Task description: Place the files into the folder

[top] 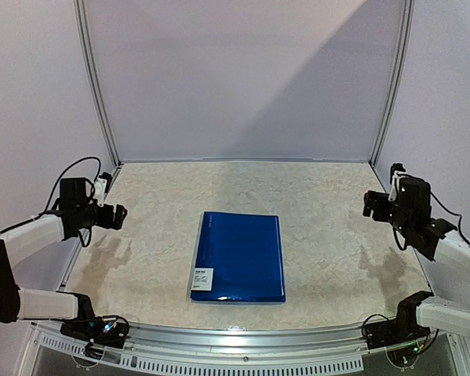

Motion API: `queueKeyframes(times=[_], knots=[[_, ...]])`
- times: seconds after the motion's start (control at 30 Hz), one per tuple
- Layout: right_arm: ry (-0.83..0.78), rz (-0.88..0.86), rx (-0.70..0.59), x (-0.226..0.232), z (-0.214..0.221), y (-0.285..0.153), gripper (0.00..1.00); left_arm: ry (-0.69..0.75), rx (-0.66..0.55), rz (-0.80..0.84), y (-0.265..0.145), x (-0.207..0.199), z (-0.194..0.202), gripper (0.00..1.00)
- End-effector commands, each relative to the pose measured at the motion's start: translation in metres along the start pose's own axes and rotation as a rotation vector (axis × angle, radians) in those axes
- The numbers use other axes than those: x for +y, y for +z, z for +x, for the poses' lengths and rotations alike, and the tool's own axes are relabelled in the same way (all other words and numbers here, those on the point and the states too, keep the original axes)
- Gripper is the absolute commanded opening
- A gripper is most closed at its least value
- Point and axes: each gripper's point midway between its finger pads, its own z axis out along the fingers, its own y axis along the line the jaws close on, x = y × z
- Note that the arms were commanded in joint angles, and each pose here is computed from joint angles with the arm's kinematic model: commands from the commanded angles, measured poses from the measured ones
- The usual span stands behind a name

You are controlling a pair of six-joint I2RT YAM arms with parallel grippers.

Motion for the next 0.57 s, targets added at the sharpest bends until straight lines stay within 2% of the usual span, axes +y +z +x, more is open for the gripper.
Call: queueKeyframes(times=[0.0, 0.13, 0.17, 0.27, 0.4, 0.53], knots=[[-0.016, 0.113, -0.208, -0.031, -0.005, -0.014, 0.99, -0.027, -0.21, -0.104, -0.005, 0.018, -0.019, 1.0], [-0.002, 0.071, -0.333, -0.034, 0.006, -0.022, 0.99, -0.028, -0.274, -0.094, -0.008, 0.012, -0.007, 1.0], [-0.022, 0.103, -0.321, -0.04, 0.01, -0.024, 0.99, -0.029, -0.273, -0.095, -0.007, 0.012, -0.005, 1.0], [0.084, 0.248, -0.347, -0.069, 0.008, -0.034, 0.99, -0.043, -0.243, -0.09, -0.003, 0.012, 0.0, 1.0], [0.132, 0.27, -0.363, -0.073, 0.003, -0.037, 0.99, -0.041, -0.24, -0.077, -0.003, 0.009, 0.001, 1.0], [0.144, 0.334, -0.325, -0.08, 0.004, -0.034, 0.99, -0.046, -0.231, -0.082, -0.002, 0.01, 0.002, 1.0]])
